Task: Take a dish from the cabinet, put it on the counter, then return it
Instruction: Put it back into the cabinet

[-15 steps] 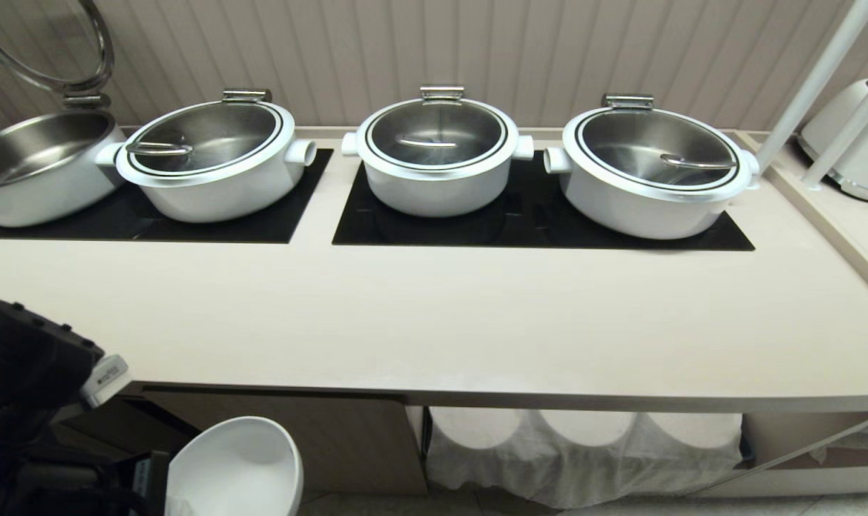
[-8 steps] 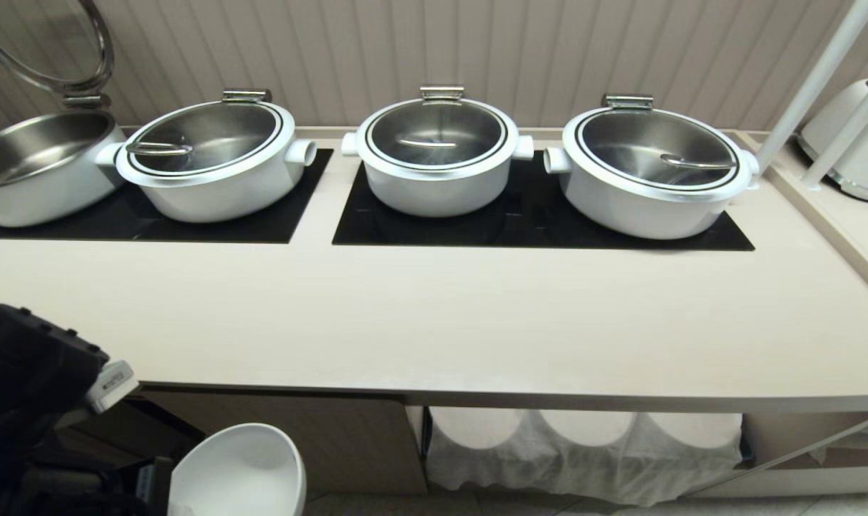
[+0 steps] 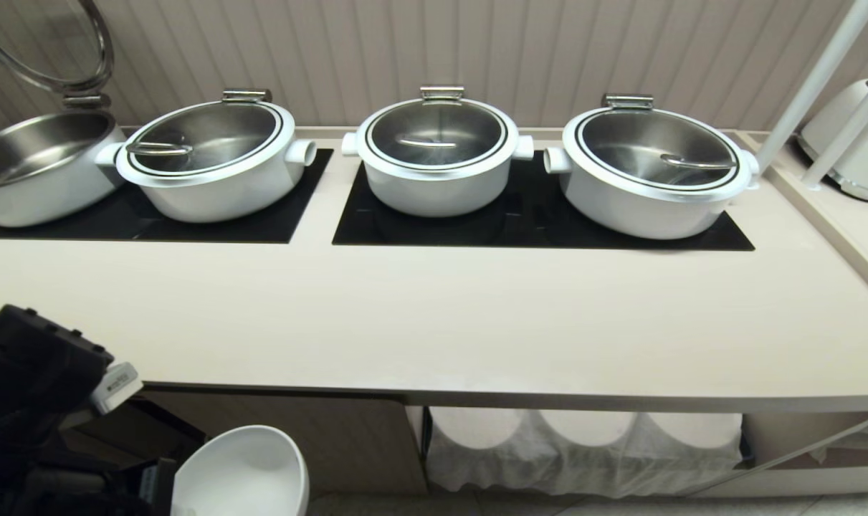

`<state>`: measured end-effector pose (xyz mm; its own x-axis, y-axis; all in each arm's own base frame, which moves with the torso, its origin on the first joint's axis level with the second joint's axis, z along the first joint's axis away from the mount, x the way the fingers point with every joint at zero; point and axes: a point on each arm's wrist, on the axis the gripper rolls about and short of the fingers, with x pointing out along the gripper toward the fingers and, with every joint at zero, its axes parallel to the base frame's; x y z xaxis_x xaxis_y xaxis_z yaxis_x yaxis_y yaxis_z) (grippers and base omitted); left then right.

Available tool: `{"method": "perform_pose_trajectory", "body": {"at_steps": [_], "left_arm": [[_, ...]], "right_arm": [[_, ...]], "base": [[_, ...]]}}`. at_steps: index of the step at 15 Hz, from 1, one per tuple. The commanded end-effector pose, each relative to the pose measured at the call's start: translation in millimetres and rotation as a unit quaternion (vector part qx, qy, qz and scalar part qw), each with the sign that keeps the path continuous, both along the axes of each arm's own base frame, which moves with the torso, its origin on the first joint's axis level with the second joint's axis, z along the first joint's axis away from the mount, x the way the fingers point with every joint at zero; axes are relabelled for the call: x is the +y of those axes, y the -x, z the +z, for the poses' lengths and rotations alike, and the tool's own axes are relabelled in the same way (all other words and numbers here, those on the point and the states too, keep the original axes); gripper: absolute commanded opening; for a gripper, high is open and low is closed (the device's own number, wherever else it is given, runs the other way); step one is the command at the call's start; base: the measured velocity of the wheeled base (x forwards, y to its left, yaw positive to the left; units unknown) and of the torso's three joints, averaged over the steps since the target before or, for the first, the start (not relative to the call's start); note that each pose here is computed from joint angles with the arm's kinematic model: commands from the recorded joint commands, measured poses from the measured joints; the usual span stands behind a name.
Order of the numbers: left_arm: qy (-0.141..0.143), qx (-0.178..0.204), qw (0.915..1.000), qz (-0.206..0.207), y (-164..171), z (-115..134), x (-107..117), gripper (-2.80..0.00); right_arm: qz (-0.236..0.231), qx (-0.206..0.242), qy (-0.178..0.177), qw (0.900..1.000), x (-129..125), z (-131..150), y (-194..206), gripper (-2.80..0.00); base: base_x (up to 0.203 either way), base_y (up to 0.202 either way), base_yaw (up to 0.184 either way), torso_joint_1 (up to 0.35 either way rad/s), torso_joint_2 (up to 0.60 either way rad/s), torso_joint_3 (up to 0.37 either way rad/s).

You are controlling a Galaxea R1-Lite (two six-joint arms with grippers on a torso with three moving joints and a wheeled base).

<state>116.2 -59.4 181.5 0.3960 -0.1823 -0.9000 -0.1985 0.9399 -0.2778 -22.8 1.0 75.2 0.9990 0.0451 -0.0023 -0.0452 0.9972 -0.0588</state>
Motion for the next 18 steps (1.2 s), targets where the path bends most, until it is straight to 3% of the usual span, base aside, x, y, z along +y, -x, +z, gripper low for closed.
{"method": "perform_pose_trajectory", "body": {"at_steps": [1, 18], "left_arm": [[-0.002, 0.006, 1.0, 0.002, -1.0, -1.2, -0.5, -2.8], [0.012, 0.009, 0.9993, -0.034, 2.9, 0.4, -6.6, -2.8]], "right_arm": [[0.0, 0.0, 0.0, 1.0, 0.0, 0.1, 0.0, -2.8], [0.0, 0.0, 0.0, 1.0, 0.0, 0.1, 0.0, -2.8]], "base": [[0.0, 0.0, 0.0, 0.0, 0.0, 0.0], [0.0, 0.0, 0.0, 0.0, 0.0, 0.0]]}}
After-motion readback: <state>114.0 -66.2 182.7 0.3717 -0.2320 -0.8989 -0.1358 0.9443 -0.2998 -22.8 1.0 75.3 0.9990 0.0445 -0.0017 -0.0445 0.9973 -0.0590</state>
